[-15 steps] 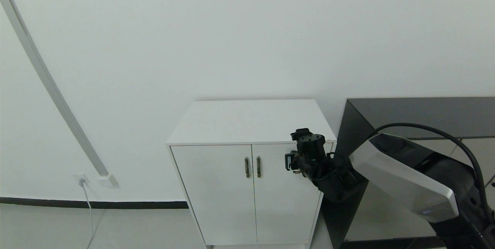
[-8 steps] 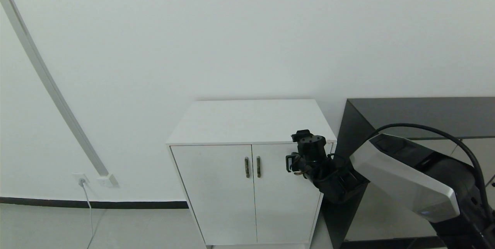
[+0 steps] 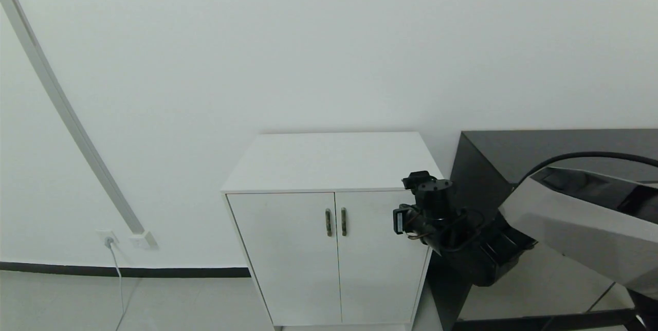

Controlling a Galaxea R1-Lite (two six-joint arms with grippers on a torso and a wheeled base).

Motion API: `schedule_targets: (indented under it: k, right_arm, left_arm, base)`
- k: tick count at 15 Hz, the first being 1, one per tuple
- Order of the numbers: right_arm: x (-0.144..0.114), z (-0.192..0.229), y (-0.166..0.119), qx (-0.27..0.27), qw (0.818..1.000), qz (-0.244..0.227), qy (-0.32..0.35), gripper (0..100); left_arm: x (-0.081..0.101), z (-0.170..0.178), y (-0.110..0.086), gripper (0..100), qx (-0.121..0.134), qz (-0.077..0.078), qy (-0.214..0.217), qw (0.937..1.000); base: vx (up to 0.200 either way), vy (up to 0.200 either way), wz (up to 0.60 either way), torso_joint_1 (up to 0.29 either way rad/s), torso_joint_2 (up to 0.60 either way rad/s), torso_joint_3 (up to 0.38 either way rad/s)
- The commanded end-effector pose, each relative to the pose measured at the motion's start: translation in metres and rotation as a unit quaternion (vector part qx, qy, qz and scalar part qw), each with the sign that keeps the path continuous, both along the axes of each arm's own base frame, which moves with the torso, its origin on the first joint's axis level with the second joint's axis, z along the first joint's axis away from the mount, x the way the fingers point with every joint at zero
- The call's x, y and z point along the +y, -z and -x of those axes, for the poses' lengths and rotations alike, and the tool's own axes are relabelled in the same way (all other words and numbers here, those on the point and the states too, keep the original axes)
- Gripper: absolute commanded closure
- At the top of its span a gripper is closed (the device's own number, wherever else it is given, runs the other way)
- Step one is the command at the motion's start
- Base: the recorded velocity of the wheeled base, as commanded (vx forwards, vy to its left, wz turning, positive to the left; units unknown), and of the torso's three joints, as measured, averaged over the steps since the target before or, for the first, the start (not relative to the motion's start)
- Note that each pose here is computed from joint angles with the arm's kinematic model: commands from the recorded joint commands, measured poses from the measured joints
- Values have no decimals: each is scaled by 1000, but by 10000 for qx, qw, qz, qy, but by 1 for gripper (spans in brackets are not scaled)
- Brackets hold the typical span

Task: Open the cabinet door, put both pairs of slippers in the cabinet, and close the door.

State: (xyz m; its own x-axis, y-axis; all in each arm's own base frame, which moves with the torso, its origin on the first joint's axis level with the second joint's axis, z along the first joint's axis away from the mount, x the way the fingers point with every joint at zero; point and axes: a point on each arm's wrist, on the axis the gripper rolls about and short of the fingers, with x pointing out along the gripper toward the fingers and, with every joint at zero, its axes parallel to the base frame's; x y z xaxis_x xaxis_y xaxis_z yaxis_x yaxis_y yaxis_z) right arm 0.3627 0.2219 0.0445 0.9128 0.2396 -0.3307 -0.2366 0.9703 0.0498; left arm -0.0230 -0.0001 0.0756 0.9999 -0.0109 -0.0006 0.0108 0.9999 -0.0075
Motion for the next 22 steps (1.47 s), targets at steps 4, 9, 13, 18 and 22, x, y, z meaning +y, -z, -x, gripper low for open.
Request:
schedule_targets:
  k: [4,9,13,18,22]
  right_arm:
    - [-54,46,-40,-204,9992,-128,333,100]
    - [-117,81,-49,-179,9950,-95,975,100]
    - [-163,118,-69,-332,9875,-136,1533,100]
    - [-200,157,-86,-631,9745,-159,2146,100]
    - [-225,197,-86,-722,9621,184,2622,100]
  left_arm:
    - [0,0,0,100,4,1,-1,10000]
    - [0,0,0,100,4,1,-1,10000]
    - [0,0,0,100,4,1,-1,10000]
    - [0,0,0,100,4,1,-1,10000]
    - [0,0,0,100,12,1,-1,10000]
  base:
    - [0,0,0,0,0,0]
    - [0,0,0,0,0,0]
    - [0,0,0,0,0,0]
    - [0,0,0,0,0,0]
    - [0,0,0,0,0,0]
